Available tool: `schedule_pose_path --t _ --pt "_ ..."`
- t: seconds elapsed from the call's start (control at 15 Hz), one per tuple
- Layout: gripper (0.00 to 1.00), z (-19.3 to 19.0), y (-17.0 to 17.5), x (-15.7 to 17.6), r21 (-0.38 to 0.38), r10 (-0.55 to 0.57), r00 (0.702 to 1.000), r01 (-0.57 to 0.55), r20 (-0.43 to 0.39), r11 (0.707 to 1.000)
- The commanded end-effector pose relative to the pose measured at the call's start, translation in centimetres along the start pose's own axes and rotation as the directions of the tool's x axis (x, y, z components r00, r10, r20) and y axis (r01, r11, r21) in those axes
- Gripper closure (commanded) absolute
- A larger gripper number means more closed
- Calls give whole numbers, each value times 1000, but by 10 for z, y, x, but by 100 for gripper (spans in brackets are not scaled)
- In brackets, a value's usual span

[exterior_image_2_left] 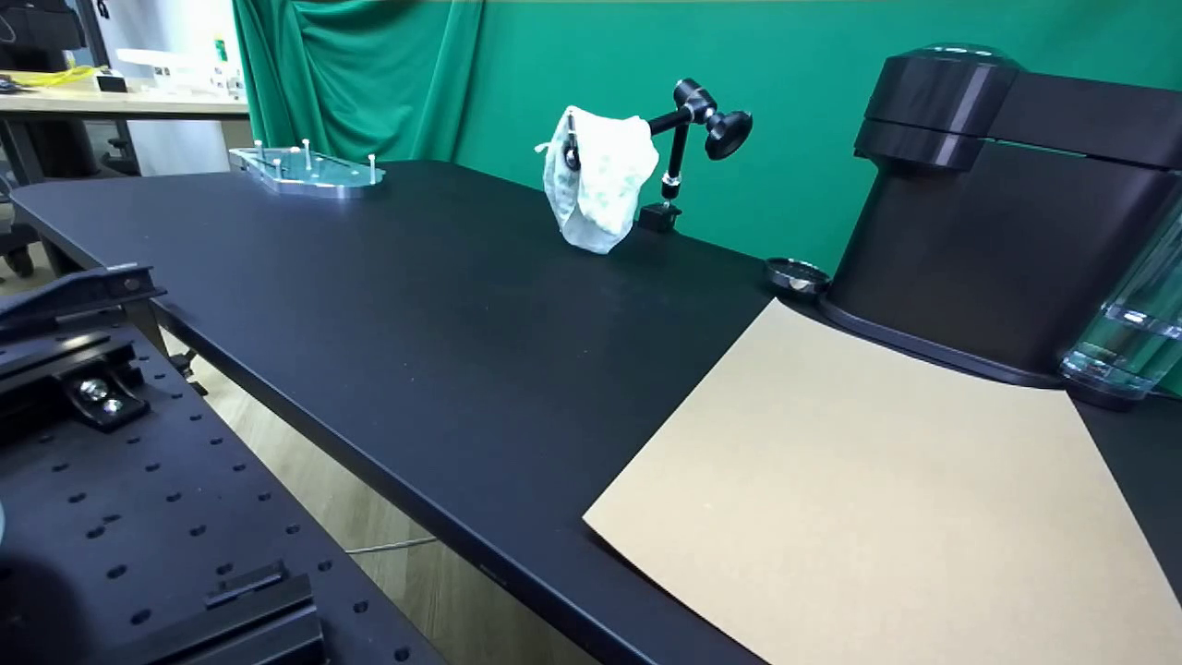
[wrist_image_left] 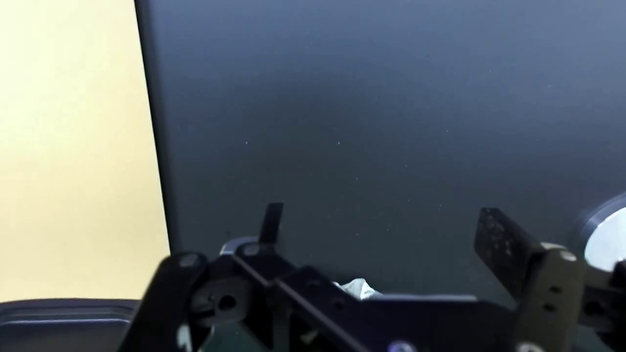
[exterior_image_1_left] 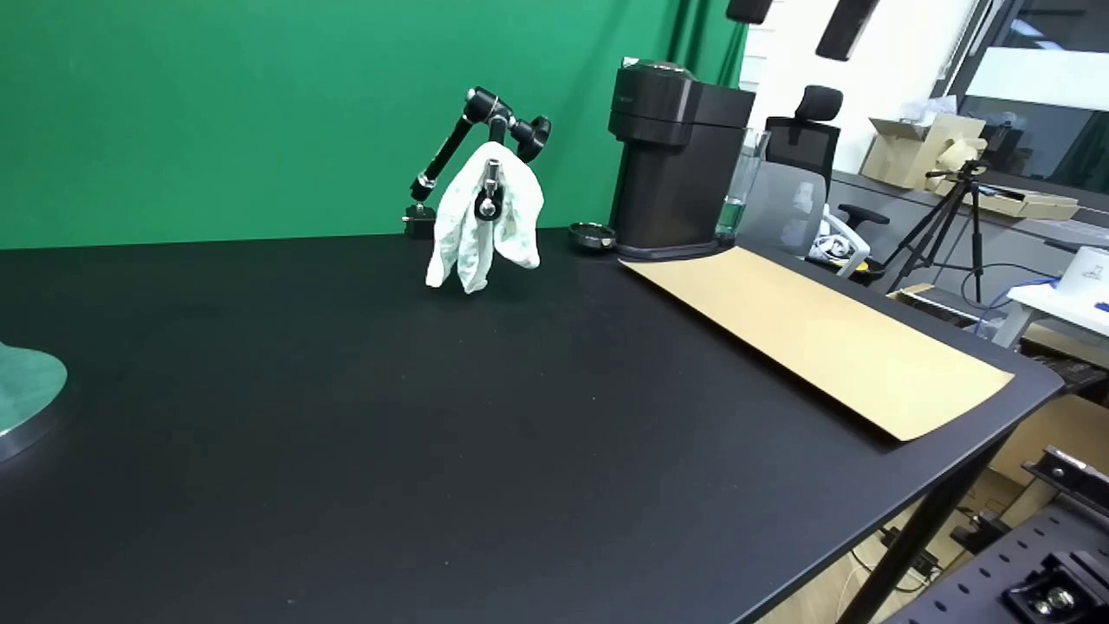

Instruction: Place the white cloth hanging on the black extended arm onto the table

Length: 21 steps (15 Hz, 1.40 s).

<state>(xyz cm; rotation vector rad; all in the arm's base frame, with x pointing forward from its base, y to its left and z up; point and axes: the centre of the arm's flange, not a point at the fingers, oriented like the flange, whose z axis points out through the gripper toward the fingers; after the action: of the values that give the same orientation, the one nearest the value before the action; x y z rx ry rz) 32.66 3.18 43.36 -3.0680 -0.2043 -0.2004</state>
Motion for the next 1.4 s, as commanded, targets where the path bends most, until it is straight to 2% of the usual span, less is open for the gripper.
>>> schedule_pose_path --t 0.0,0.13,0.33,0.4,0.6,0.8,1.33 --pt "0 31 12 60 19 -97 995 97 -12 995" --pt "0 49 13 85 14 -153 987 154 -37 988" --pt "0 64 11 125 28 -166 976 172 -142 985" --pt "0 58 10 85 1 -159 981 160 -111 987" --pt "0 70 8 110 5 -165 979 167 -123 986" --pt "0 69 9 113 5 -166 978 168 -125 986" --pt "0 93 5 160 -71 7 990 -17 -138 997"
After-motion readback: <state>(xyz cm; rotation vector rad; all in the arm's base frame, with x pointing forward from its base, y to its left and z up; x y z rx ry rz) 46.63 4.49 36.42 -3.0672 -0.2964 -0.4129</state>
